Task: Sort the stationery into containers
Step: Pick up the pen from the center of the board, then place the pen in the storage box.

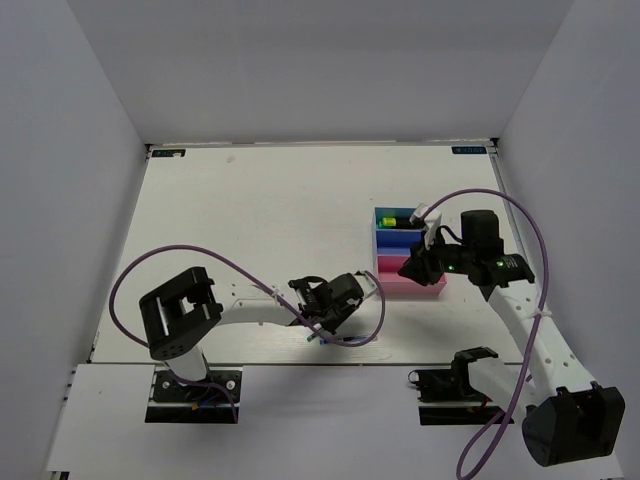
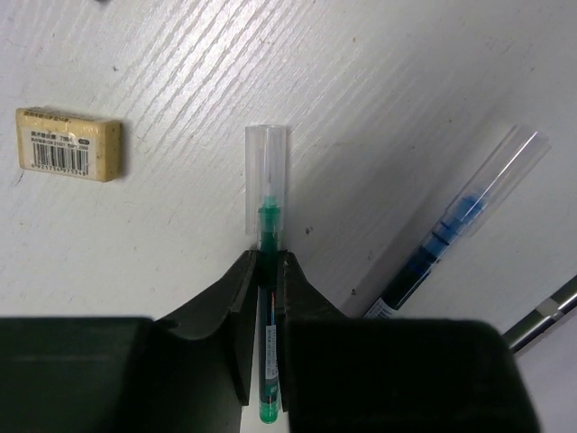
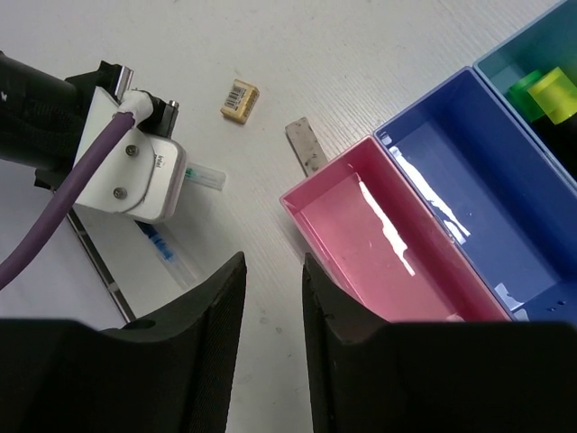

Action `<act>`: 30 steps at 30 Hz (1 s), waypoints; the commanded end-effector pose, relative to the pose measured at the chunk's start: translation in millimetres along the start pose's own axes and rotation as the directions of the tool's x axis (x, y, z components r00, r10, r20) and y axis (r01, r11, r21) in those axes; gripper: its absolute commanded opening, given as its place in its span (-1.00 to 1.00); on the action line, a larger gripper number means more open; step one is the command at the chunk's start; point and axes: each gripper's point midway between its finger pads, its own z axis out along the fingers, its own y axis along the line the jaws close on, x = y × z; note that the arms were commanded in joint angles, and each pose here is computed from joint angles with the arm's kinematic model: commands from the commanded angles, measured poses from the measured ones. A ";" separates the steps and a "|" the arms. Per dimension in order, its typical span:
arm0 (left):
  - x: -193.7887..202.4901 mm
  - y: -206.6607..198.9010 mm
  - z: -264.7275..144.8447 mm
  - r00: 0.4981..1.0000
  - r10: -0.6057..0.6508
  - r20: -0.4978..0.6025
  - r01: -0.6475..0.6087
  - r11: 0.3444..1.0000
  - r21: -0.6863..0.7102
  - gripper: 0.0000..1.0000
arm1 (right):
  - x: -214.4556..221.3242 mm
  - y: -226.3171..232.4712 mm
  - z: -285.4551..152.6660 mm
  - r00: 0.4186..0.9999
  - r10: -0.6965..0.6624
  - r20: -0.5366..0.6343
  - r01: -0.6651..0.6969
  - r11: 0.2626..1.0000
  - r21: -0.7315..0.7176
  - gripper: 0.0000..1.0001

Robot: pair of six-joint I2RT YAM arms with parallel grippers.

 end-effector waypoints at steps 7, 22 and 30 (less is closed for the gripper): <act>-41.6 22.7 -44.5 0.995 0.058 0.077 -0.055 0.998 -0.033 -1.00 | -5.1 -20.0 -11.2 1.000 -0.016 0.000 0.016 0.991 0.134 -0.29; -193.8 48.8 -51.0 0.914 0.195 0.355 -0.247 0.963 0.106 -1.00 | -4.6 -63.7 -33.0 0.999 -0.050 -0.017 0.053 0.914 0.401 -0.32; -262.4 46.8 -33.1 0.823 0.280 0.494 -0.421 0.885 0.200 -1.00 | -2.1 -75.2 -43.2 0.990 -0.123 -0.066 0.139 0.874 0.466 -0.32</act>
